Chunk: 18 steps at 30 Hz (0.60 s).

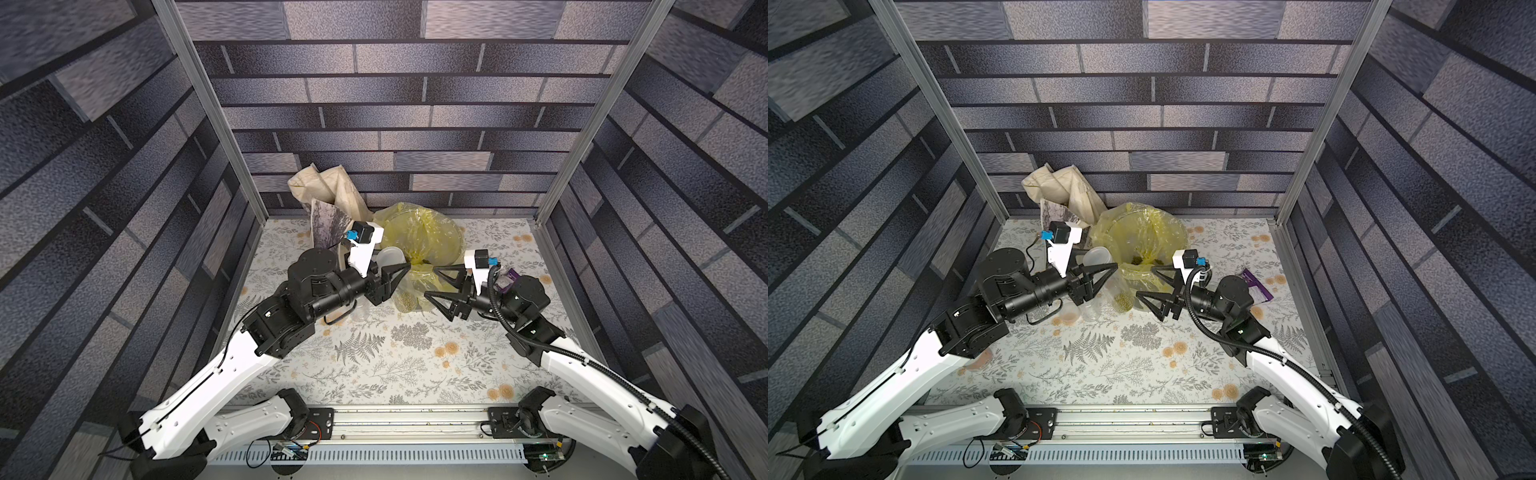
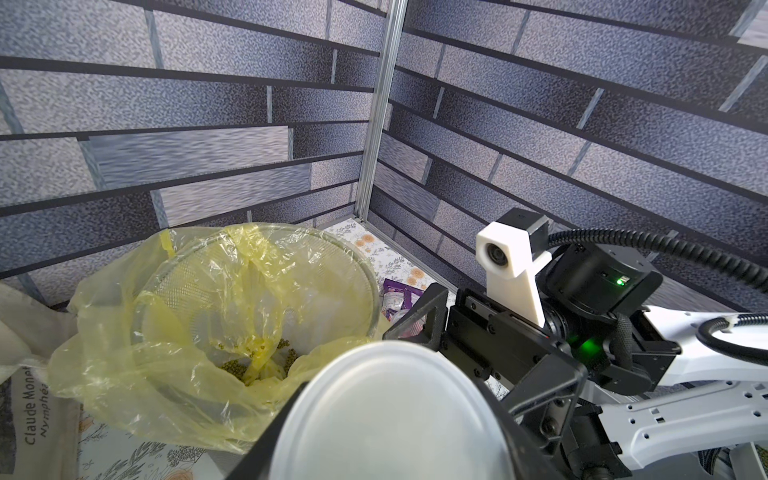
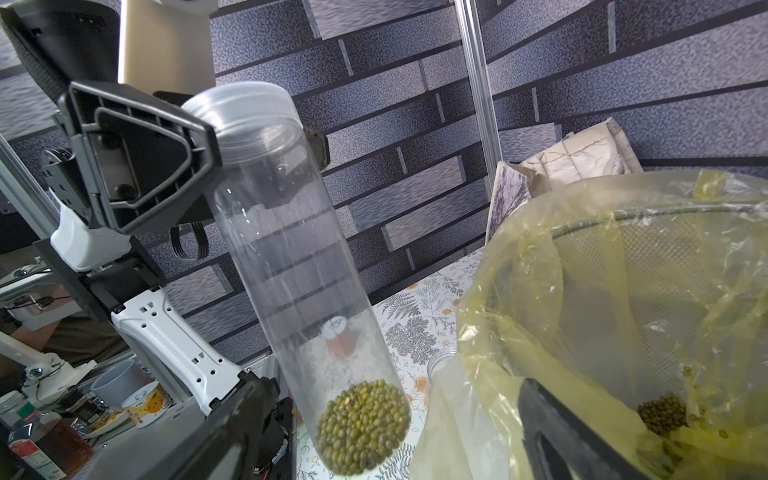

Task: Empty moldy mung beans from jars
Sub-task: Pick up the jar from the center of the board.

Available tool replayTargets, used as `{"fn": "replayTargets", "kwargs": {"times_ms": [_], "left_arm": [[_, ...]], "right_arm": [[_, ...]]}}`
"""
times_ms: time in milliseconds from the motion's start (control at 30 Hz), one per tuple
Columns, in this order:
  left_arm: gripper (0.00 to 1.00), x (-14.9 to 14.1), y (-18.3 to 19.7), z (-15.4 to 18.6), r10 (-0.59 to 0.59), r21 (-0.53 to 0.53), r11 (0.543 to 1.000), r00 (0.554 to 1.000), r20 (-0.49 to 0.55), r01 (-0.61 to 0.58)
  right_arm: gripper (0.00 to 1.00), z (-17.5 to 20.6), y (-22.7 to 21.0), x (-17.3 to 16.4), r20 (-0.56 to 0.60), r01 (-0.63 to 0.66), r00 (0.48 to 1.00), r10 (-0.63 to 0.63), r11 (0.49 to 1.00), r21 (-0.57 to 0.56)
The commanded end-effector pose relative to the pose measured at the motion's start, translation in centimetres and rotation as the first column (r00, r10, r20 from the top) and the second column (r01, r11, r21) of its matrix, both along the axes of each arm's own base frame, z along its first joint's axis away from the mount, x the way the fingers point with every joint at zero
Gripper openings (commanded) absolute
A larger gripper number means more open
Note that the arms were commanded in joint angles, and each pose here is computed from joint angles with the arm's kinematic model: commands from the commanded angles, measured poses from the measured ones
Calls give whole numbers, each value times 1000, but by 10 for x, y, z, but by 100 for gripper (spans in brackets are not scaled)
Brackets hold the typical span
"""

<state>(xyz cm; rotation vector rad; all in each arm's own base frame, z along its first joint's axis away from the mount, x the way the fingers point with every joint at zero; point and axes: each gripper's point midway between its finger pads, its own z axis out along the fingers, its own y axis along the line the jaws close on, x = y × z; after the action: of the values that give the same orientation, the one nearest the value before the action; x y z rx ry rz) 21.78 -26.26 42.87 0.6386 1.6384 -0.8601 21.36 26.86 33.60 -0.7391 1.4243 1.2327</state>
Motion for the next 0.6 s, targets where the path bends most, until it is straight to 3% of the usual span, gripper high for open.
{"fn": "replayTargets", "kwargs": {"times_ms": [0,300,567], "left_arm": [[49,-7,-2,19,-32,-33,999,999,26,33],[50,-6,-19,30,-96,-61,993,995,29,97],[50,-6,-36,54,-161,-124,978,986,42,165]], "right_arm": [[97,24,-8,-5,89,29,996,-30,999,14],[97,31,0,-7,92,-35,995,33,999,28],[99,46,13,-22,126,-203,973,192,976,78]]}}
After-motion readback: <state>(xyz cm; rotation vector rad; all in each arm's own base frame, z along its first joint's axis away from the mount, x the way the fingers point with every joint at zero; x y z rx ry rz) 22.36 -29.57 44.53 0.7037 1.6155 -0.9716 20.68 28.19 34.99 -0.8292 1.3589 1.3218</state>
